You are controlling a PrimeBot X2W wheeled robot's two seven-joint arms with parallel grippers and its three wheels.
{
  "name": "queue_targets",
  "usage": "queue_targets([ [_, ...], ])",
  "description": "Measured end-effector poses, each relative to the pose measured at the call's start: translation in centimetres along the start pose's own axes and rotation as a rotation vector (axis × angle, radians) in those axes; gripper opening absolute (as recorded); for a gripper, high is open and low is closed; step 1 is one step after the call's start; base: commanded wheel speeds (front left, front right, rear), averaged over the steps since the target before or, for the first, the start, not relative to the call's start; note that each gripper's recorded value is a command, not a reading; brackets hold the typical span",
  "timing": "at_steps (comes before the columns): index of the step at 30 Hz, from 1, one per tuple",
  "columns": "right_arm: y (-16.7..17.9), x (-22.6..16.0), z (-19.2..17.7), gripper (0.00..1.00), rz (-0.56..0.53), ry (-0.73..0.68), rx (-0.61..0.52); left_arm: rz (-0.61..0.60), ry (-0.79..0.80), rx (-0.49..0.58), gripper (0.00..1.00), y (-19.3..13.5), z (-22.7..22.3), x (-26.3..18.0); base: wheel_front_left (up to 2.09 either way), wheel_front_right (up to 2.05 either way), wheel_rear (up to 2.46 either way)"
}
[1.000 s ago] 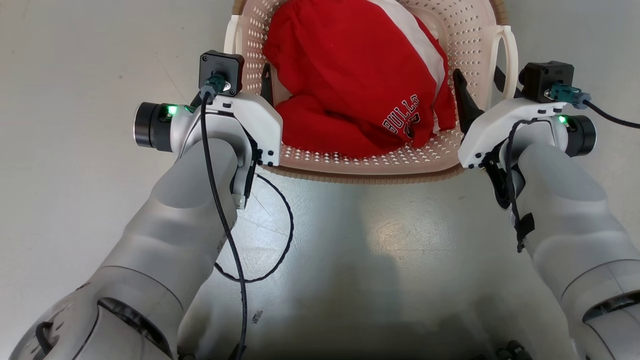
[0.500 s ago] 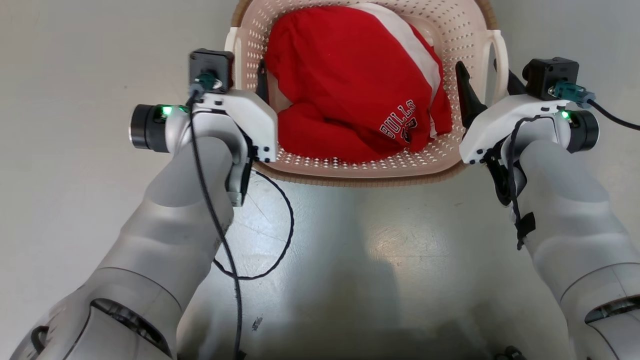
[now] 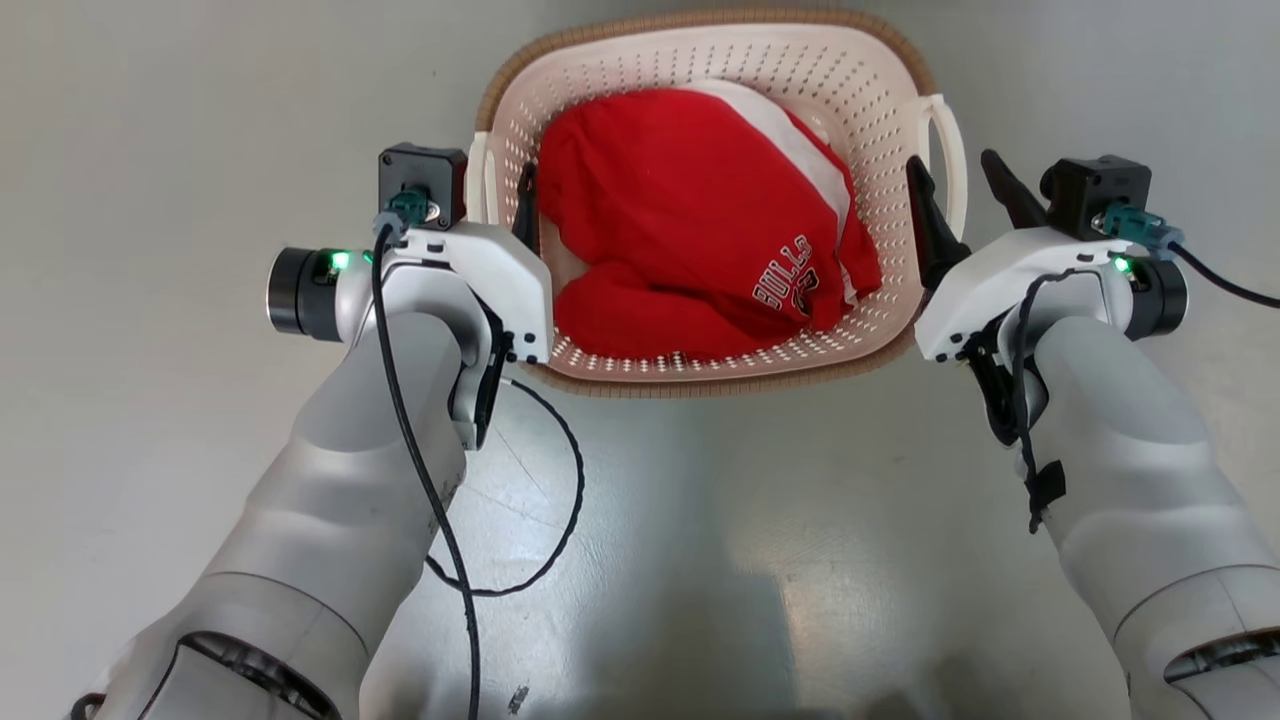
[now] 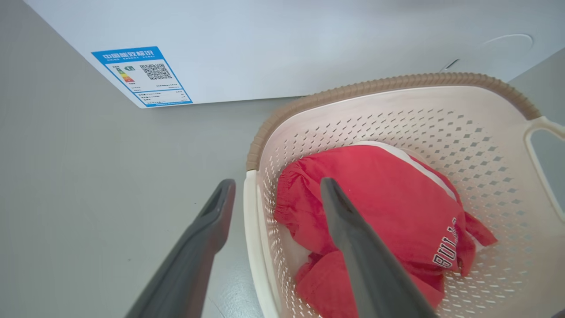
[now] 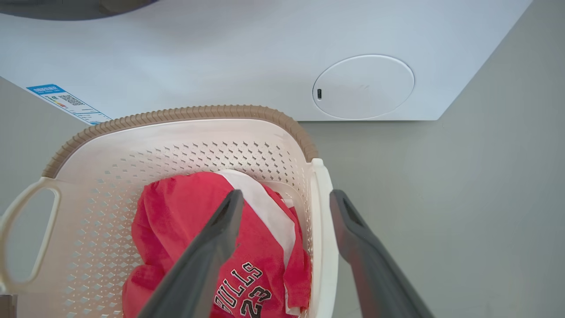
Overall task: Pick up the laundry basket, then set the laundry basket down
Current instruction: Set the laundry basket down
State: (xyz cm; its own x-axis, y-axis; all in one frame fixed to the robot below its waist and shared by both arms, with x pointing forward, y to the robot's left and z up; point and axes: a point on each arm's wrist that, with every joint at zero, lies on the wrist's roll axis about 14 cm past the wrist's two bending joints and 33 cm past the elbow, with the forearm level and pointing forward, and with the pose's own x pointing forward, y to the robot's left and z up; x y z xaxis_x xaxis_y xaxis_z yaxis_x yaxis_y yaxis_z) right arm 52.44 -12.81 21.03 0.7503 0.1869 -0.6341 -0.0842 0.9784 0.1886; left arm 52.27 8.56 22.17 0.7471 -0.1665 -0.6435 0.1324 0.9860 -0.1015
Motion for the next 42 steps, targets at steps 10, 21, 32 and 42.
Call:
queue_targets([
  [10, 0.4, -2.3, 1.5, 1.0, 0.003, -0.037, -0.011, 0.01, -0.061, -0.051, 1.0, -0.1, 2.1, -2.2, 0.0, 0.0, 0.0],
  [21, 1.8, -7.2, 6.1, 1.0, 0.029, -0.192, -0.058, -0.012, -0.193, -0.109, 1.0, -1.0, 5.7, -7.2, 0.0, 0.0, 0.0],
  [32, 2.2, -14.0, 10.5, 1.0, 0.008, -0.374, -0.084, -0.007, -0.332, -0.142, 1.0, -0.9, 8.1, -13.9, 0.0, 0.0, 0.0],
  [42, 3.3, -19.4, 12.5, 1.0, 0.017, -0.495, -0.103, 0.001, -0.456, -0.176, 1.0, -0.4, 9.8, -19.3, 0.0, 0.0, 0.0],
])
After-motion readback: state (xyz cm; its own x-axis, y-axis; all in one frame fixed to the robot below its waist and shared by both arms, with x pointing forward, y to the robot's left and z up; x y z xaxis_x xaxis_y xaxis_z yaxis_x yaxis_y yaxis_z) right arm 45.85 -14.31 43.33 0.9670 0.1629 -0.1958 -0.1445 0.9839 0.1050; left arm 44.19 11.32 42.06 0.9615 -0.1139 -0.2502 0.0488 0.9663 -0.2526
